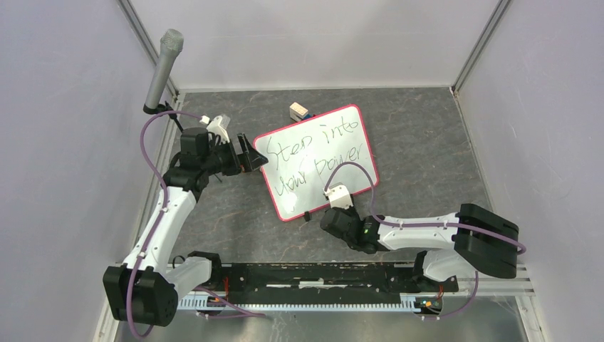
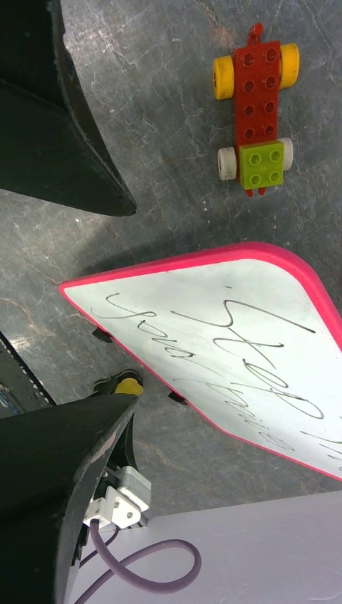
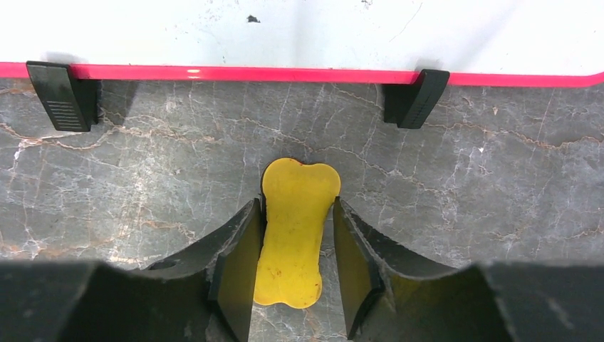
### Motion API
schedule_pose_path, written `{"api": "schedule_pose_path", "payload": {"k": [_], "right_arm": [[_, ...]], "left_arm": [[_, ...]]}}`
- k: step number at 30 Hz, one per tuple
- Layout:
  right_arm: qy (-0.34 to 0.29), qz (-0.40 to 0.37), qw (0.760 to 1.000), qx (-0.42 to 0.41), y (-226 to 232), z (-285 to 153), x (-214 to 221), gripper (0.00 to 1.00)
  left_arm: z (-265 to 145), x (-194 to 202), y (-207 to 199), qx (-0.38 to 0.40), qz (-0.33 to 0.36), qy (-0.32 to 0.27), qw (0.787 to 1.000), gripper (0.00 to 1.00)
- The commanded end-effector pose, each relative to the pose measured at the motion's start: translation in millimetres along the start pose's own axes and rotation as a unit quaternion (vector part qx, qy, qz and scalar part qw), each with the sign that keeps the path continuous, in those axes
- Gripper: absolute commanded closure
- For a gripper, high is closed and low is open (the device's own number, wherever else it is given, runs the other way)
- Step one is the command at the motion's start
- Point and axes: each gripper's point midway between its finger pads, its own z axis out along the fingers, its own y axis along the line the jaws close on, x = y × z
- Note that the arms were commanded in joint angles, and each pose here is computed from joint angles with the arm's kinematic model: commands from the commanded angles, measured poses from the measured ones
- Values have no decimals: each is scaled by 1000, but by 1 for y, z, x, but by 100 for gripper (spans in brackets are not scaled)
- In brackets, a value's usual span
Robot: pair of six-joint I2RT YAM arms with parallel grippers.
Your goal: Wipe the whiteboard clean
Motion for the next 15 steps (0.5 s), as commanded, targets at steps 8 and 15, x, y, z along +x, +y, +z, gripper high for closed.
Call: {"api": "schedule_pose_path", "payload": {"k": [8, 15], "right_arm": [[-20, 34, 999, 4, 4, 1, -15, 57], [-19, 38, 999, -3, 4, -1, -13, 50]], "left_arm": [[3, -2, -2, 10, 15, -5, 1000, 0], [2, -3, -2, 8, 16, -7, 1000, 0]]}}
